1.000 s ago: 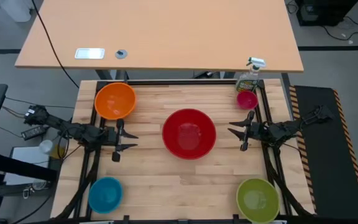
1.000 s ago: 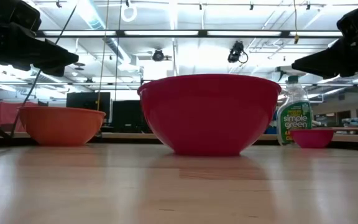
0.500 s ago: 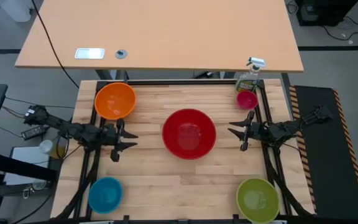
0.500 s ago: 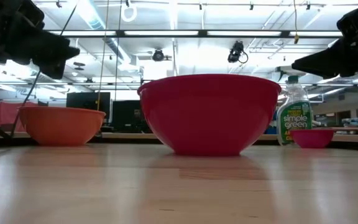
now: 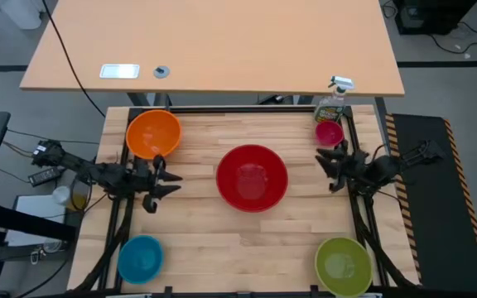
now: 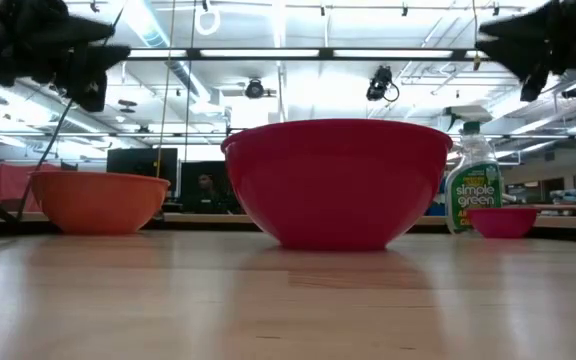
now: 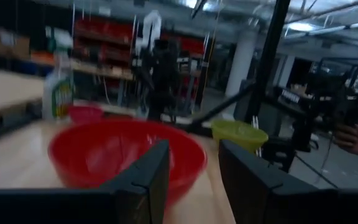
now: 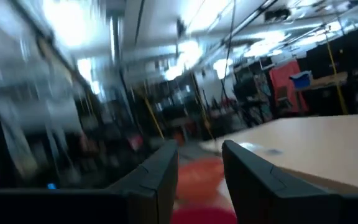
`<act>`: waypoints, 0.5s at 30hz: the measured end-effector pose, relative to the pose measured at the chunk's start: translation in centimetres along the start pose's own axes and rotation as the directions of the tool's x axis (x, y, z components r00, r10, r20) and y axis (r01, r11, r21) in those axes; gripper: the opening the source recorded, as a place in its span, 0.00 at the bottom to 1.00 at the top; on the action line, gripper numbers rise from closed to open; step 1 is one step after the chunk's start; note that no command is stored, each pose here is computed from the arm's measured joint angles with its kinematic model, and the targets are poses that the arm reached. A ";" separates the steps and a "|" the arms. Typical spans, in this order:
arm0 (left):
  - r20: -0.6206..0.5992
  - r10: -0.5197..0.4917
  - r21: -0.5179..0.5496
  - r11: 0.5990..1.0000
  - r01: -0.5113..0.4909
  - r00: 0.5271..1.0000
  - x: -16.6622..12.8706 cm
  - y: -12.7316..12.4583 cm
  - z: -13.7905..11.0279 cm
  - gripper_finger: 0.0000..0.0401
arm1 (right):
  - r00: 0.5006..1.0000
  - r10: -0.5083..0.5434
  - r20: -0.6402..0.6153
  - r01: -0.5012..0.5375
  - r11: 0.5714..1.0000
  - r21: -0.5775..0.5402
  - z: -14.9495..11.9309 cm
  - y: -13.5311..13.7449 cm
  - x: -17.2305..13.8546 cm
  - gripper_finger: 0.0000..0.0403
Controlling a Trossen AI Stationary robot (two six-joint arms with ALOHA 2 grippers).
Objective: Nest bowls inside each other
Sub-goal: Stack the orange bowl on the red bowl
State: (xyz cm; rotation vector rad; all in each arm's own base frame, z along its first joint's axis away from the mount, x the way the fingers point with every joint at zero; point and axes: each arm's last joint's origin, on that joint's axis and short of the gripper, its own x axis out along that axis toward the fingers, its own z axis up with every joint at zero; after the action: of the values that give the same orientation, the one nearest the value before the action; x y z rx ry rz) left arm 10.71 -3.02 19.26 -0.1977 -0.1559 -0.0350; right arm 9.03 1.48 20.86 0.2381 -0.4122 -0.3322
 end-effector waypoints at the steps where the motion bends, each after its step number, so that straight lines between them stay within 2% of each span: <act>1: 0.012 -0.002 -0.001 1.000 0.002 1.000 0.0 0.0 0.1 0.35 | 1.000 -0.001 0.026 0.000 0.999 0.038 0.3 0.0 0.0 0.34; 5: -0.029 0.003 -0.003 1.000 -0.003 1.000 0.1 -0.2 0.7 0.35 | 0.995 -0.023 0.096 0.018 0.999 0.052 1.1 -0.2 0.0 0.34; 9: -0.156 0.027 0.051 0.999 -0.019 0.987 0.1 -0.4 2.1 0.35 | 0.976 -0.181 0.120 0.171 0.981 0.087 1.4 -0.8 0.0 0.34; 10: -0.182 0.041 0.064 0.998 -0.030 0.982 0.1 -0.4 2.7 0.35 | 0.978 -0.173 0.115 0.162 0.981 0.103 1.3 -0.8 0.1 0.34; 13: -0.256 0.119 0.097 0.990 -0.097 0.959 -0.1 -0.4 4.2 0.35 | 0.992 -0.064 0.108 0.055 0.995 0.080 1.4 -0.4 0.7 0.34; 15: -0.285 0.180 0.130 0.980 -0.148 0.942 0.0 -0.3 4.8 0.35 | 0.994 -0.055 0.097 0.048 0.997 0.064 2.0 0.0 1.5 0.34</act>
State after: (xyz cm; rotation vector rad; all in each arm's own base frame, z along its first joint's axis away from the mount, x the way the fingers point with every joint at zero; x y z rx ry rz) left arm 9.92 -2.39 23.97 -0.0955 0.1581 0.1099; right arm 9.48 0.61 23.20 0.2940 -0.5146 -0.3833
